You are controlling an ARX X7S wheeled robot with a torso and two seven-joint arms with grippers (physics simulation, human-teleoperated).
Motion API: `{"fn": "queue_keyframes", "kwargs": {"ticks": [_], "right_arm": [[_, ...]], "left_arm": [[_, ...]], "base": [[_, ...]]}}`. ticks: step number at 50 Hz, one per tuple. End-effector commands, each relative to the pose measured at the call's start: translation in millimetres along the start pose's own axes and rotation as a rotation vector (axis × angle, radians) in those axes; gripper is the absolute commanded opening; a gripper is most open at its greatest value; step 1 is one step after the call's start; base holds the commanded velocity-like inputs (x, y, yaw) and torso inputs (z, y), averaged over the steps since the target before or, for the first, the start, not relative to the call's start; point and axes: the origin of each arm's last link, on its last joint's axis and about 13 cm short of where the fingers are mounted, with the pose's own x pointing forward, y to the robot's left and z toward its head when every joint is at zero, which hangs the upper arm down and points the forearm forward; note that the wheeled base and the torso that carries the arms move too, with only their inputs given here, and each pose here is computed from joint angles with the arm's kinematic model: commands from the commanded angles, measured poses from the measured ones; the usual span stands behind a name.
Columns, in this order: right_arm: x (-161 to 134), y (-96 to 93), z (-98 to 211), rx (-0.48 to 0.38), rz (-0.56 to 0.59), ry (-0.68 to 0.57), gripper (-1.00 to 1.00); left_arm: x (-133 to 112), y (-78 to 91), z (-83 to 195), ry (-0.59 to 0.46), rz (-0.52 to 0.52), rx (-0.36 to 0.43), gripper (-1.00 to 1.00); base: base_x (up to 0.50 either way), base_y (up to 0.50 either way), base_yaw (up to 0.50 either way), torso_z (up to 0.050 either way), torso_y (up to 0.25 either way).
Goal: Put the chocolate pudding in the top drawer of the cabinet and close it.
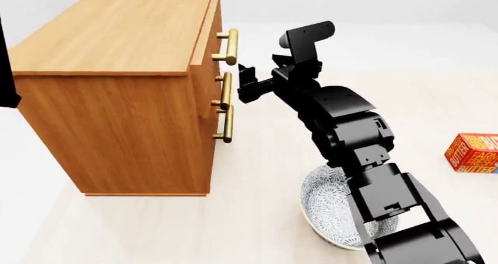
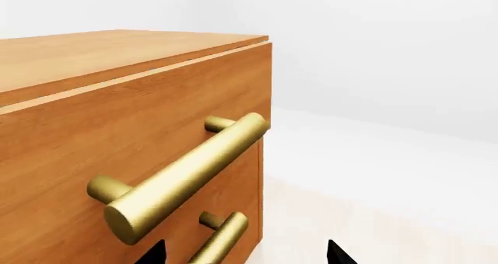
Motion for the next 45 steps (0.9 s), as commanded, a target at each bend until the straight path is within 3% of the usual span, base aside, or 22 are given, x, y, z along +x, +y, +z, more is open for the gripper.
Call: {"fn": "queue_keyframes", "kwargs": {"ticks": [1,30,45], "right_arm": [[10.1,14.8,5.5,0.021,0.065,-0.018,1.0],[22.0,32.9,6.2,0.023,0.126,-0.014,1.0],[-11.9,7.2,4.0,0.036,0.004,-0.041,1.0]], "left_arm": [[-2.3,0.1,1.2,0.0,0.007,0.002,1.0],[-8.8,2.0,5.1,0.0,0.035,0.018,1.0],[-2.7,2.2,2.6,-0.001,0.017,0.013,1.0]], "base": [[0.0,0.0,0.0,0.0,0.0],[0.0,0.0,0.0,0.0,0.0],[0.0,0.0,0.0,0.0,0.0]]}}
